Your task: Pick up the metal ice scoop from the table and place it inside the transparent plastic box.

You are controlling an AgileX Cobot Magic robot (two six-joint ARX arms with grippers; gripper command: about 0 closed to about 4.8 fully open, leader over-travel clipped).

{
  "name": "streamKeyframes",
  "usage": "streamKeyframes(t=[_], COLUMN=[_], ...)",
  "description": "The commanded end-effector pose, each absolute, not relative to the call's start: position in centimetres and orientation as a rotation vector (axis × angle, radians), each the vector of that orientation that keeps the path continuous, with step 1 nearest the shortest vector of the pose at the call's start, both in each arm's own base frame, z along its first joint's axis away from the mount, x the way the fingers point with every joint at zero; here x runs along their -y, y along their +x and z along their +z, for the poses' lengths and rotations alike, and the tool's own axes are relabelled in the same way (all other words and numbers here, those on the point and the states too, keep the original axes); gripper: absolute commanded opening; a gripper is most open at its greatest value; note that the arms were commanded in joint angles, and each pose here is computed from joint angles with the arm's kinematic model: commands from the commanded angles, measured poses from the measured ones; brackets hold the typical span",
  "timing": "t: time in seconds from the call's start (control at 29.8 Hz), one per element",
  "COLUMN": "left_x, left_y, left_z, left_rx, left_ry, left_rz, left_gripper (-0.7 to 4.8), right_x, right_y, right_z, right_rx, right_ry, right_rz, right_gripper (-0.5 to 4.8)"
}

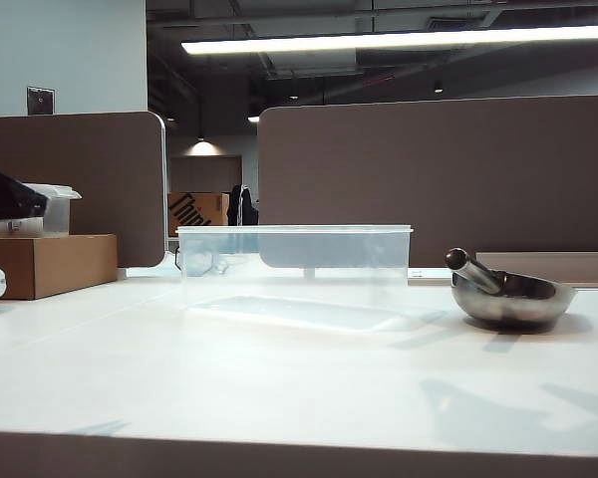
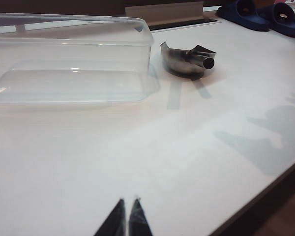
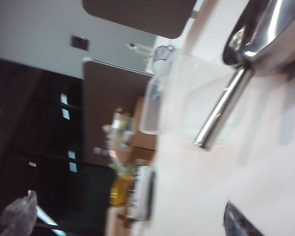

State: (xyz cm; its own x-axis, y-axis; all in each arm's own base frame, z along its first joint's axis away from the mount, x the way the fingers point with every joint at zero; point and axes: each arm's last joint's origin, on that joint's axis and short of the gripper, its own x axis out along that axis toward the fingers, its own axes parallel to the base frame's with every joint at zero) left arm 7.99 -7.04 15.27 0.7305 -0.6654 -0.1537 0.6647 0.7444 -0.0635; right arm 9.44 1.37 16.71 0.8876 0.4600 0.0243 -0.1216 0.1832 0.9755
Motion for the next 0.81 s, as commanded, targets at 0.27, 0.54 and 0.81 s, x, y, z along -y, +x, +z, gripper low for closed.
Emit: streamKeyframes(t=[0.27,0.54,0.81], left_x=[7.1,7.1,7.1], left_y=[8.0,8.0,8.0], left_z=[15.4,15.4,15.4], left_rx=[-0.161,-0.161,-0.161], left_ry=[-0.007,-0.007,-0.007], left_rz=[-0.734,-0.734,-0.734], left_gripper=[0.21,0.21,0.21], right_x=[-1.3,-1.2,-1.5], right_y=[9.4,10.1,15.8], right_z=[18.4,22.2,18.6], right_rx=[-0.281,-0.193,-0.463], right_ry=[1.584,1.485,1.444], right_rz=[0.446,0.419,0.27], right_gripper=[4.79,4.41,4.41])
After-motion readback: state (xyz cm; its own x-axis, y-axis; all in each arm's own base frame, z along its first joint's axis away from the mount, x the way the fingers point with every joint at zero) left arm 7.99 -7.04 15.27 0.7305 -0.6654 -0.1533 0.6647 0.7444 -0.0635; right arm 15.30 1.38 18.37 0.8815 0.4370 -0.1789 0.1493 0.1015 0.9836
